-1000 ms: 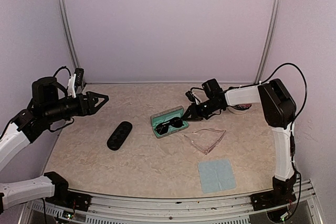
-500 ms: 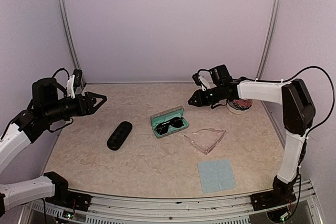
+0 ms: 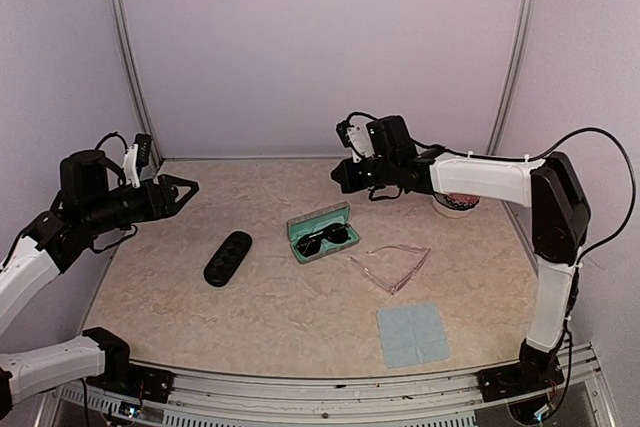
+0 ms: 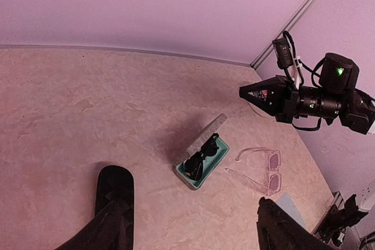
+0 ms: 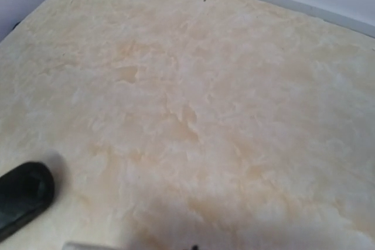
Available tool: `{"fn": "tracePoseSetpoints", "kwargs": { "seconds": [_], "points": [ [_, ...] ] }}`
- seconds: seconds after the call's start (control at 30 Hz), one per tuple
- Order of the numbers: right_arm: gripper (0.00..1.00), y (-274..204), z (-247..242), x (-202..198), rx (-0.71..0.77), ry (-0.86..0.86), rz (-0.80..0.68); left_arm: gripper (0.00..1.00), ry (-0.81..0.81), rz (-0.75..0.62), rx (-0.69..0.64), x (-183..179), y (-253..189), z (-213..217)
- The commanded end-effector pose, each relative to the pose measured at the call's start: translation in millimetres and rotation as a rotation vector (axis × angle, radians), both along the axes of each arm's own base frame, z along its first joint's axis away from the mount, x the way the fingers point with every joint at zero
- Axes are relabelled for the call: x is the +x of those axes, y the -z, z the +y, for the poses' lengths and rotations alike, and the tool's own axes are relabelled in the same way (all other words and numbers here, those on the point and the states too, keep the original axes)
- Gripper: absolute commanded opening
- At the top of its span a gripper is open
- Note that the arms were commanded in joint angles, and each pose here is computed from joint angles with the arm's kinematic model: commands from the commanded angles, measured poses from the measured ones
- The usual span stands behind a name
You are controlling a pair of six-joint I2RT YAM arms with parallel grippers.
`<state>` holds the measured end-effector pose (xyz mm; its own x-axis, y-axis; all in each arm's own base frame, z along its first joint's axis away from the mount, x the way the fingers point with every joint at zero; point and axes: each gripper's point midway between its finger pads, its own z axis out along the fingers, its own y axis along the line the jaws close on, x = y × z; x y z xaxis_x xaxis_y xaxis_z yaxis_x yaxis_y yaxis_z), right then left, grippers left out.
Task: Organize the sunglasses
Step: Close the case with sunglasses at the center of the board.
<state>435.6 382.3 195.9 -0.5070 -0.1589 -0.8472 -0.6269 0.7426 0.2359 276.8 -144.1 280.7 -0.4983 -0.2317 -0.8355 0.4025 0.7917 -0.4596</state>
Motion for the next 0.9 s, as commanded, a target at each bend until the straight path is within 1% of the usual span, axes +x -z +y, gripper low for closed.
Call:
{"fn": "tracePoseSetpoints", "kwargs": {
  "seconds": [0.0, 0.13, 0.23, 0.33, 0.47, 0.67, 0.87],
  "points": [
    [0.00, 5.1, 19.6, 12.9, 0.016, 0.046, -0.051, 0.75, -0.023, -0.024, -0.009, 1.2, -5.2, 4.9],
    [0.00, 14.8, 30.6, 21.7, -0.006, 0.074, -0.069, 0.77, -0.029, -0.030, -0.010, 0.5, -6.2, 6.1],
    [0.00, 23.7, 34.5, 25.9, -0.023, 0.096, -0.072, 0.80, -0.033, -0.030, -0.011, 0.5, -6.7, 6.9],
    [0.00, 35.1, 37.0, 26.8, -0.034, 0.099, -0.059, 0.86, -0.036, -0.029, -0.012, 0.7, -7.0, 7.5],
    [0.00, 45.4, 42.2, 27.5, -0.036, 0.097, -0.045, 0.98, -0.038, -0.031, -0.013, 0.8, -7.5, 8.0],
    [0.00, 58.7, 58.5, 25.1, -0.041, 0.066, -0.024, 0.99, -0.047, -0.033, -0.013, 0.8, -7.8, 9.6],
    [0.00, 83.8, 66.6, 21.5, -0.074, 0.043, 0.018, 0.99, -0.051, -0.033, -0.012, 0.7, -7.9, 10.3]
  ]
}}
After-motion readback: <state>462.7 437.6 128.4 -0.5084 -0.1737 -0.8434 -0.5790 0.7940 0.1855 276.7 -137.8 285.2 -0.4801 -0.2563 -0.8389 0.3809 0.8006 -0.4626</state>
